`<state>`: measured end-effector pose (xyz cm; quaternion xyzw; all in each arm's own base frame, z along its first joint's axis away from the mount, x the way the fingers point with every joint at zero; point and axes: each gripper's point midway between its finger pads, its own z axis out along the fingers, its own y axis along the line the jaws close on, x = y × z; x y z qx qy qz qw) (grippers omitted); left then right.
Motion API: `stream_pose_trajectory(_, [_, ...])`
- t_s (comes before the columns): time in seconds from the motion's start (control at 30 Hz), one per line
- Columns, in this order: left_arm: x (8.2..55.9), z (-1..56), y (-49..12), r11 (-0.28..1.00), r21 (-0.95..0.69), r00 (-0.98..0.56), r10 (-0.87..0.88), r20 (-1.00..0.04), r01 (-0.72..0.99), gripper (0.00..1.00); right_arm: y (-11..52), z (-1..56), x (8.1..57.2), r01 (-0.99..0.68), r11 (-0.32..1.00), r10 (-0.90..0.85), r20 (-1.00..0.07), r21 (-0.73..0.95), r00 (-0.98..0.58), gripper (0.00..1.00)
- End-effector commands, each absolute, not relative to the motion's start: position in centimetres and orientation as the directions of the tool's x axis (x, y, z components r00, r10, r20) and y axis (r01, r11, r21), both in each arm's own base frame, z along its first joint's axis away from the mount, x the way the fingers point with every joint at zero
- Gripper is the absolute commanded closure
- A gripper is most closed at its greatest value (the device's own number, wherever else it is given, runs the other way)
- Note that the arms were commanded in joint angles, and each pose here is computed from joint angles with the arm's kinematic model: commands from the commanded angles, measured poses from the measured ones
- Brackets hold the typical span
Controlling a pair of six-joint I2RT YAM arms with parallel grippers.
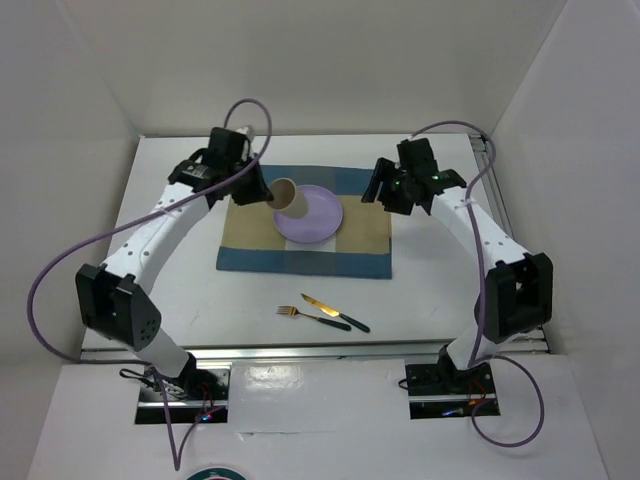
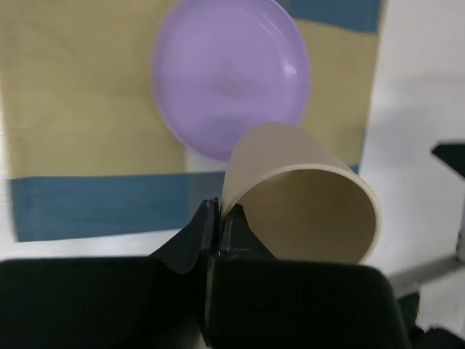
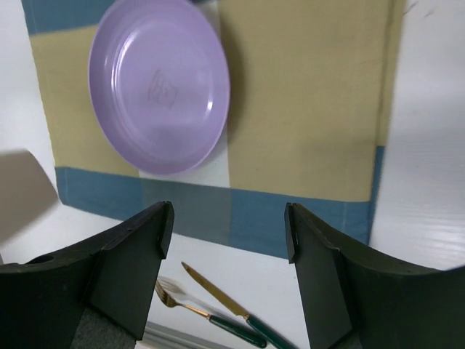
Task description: Set the dinner table for one person
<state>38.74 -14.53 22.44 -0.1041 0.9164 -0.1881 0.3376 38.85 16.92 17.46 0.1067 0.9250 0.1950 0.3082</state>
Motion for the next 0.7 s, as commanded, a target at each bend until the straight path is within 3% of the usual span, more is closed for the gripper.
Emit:
stream_pose_trajectory(0.0, [39.6,23.9,-18.5,0.913,-0.407,-0.765,-0.253,-0.593,0.013,1.0,13.3,20.6,38.3,0.11,0.902,0.361,-0.589,0.418,-0.723,0.26])
stream_pose_trajectory(0.1, [40.7,24.0,-22.9,0.919,-0.382,-0.785,-0.161,-0.598,0.102,1.0,13.2,21.3,37.0,0.042,0.899,0.325,-0.598,0.437,-0.733,0.28])
stream_pose_trajectory(0.27, [38.5,21.3,-28.8,0.91,-0.305,-0.839,0.077,-0.538,0.28,1.0,13.8,23.3,35.8,-0.065,0.896,0.268,-0.651,0.44,-0.71,0.25])
stream_pose_trajectory(0.43, [34.3,18.0,-32.0,0.888,-0.268,-0.856,0.22,-0.468,0.375,1.0,10.6,23.1,35.1,0.052,0.917,0.314,-0.637,0.396,-0.704,0.22])
stream_pose_trajectory(0.67, [30.0,13.9,-34.2,0.879,-0.254,-0.874,0.289,-0.39,0.404,1.0,5.1,21.5,31.6,0.283,0.872,0.485,-0.622,0.4,-0.614,0.22])
